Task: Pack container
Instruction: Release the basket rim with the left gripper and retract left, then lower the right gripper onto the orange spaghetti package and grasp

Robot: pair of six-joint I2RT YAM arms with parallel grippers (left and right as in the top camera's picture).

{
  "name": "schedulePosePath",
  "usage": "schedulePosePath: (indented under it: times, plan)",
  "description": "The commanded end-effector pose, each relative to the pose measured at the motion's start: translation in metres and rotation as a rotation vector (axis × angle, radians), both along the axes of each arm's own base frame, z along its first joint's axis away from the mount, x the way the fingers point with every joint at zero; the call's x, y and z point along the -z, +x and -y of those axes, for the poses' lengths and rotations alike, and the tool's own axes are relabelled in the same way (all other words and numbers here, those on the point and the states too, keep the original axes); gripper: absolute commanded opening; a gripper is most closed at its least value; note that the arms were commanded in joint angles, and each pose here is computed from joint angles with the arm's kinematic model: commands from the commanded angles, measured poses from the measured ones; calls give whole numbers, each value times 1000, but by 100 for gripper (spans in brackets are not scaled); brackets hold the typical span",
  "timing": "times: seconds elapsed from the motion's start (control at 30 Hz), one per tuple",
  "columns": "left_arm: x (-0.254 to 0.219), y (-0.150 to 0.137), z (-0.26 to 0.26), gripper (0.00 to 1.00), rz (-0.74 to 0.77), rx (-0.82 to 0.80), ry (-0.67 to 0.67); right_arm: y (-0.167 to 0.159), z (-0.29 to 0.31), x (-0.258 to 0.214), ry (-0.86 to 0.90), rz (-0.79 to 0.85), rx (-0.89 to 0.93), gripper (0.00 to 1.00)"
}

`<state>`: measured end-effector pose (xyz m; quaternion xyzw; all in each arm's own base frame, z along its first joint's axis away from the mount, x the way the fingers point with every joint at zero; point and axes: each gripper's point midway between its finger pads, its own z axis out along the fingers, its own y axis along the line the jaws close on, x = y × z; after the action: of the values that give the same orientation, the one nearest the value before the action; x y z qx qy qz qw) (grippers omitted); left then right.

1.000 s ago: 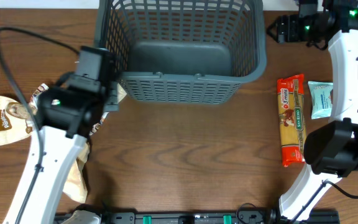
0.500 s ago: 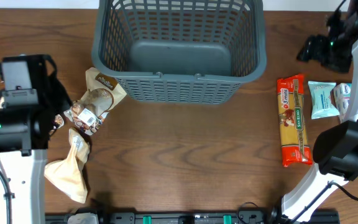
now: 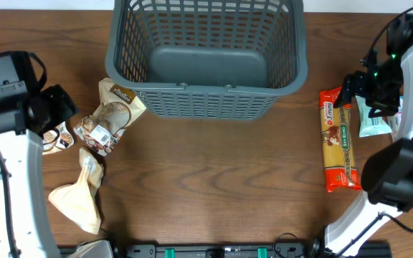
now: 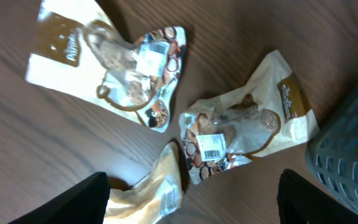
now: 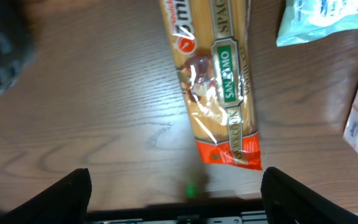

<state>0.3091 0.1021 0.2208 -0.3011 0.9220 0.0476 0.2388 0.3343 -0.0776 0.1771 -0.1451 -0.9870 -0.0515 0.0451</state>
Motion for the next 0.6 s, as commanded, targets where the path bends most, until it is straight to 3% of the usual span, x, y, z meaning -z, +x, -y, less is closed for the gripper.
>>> schedulePosePath:
  times: [0.0,0.3,0.57]
  plan:
    - [11,6,2,75,-25,33,-20,-12,-13,-45,-3,140,-19,79]
    - [19,19,-3,75,-22,39,-15,-70,-29,-136,-90,450,-28,82]
    - [14,29,-5,75,16,58,2,-147,-50,-119,-103,474,-70,88]
